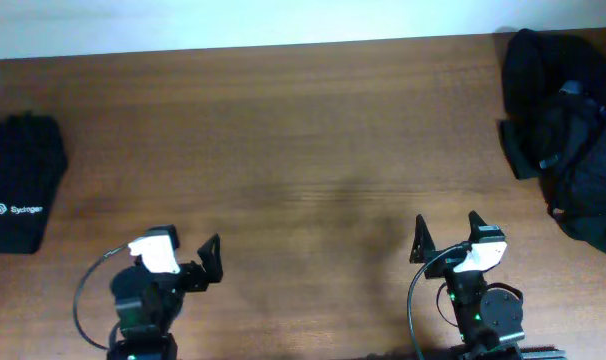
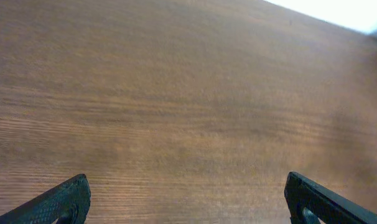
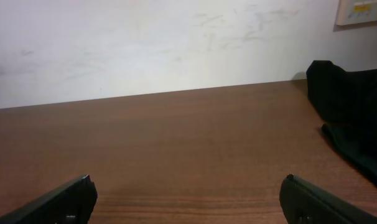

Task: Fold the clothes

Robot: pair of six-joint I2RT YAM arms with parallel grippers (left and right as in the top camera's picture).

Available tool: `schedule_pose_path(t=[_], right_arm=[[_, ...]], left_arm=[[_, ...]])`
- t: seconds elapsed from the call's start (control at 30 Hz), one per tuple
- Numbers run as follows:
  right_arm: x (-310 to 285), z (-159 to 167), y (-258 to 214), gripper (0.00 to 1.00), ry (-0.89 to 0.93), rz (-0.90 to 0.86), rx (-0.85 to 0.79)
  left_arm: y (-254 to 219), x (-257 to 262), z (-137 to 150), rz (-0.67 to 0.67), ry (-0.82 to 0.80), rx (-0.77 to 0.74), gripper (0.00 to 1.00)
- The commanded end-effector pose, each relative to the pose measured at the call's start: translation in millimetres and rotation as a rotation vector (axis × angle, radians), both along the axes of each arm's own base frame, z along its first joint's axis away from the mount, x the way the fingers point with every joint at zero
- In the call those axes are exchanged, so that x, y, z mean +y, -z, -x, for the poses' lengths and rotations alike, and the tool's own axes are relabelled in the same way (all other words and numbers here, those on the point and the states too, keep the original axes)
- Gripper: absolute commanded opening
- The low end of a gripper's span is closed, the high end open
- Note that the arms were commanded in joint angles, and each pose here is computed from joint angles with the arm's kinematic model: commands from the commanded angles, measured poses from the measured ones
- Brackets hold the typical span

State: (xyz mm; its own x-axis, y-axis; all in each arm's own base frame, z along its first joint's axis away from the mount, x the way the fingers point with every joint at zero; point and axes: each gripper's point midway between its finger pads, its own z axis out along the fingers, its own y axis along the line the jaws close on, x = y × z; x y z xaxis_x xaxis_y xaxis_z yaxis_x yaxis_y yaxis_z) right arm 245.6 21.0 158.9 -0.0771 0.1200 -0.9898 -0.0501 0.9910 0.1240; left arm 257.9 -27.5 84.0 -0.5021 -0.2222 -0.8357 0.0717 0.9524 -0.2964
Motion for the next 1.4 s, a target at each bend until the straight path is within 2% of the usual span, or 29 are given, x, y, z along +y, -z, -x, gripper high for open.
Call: schedule_pose_path(t=[0.0,0.47,0.97,1.1,1.37], right_arm=[[-2,0,2,0.99,0.006,0.002,0.001],[-2,0,2,0.99,0.006,0.002,0.001],[-2,0,2,0.98,0.006,0.002,0.001],[-2,0,2,0.99,0.006,0.002,0.001],[-2,0,2,0.98,0.006,0.002,0.001]], left_arm=[[1,4,0,-0.057,-0.037,-0.021,0.99],[4,-1,11,-0.068,-0.026,-0.085,0.99],[-57,-14,13,-0.089,-0.016,-0.358,0.99],[-72,-22,17,-0.142,0.037,-0.442,0.99],[-72,-27,18,-0.298,0.099,-0.475,0.99]])
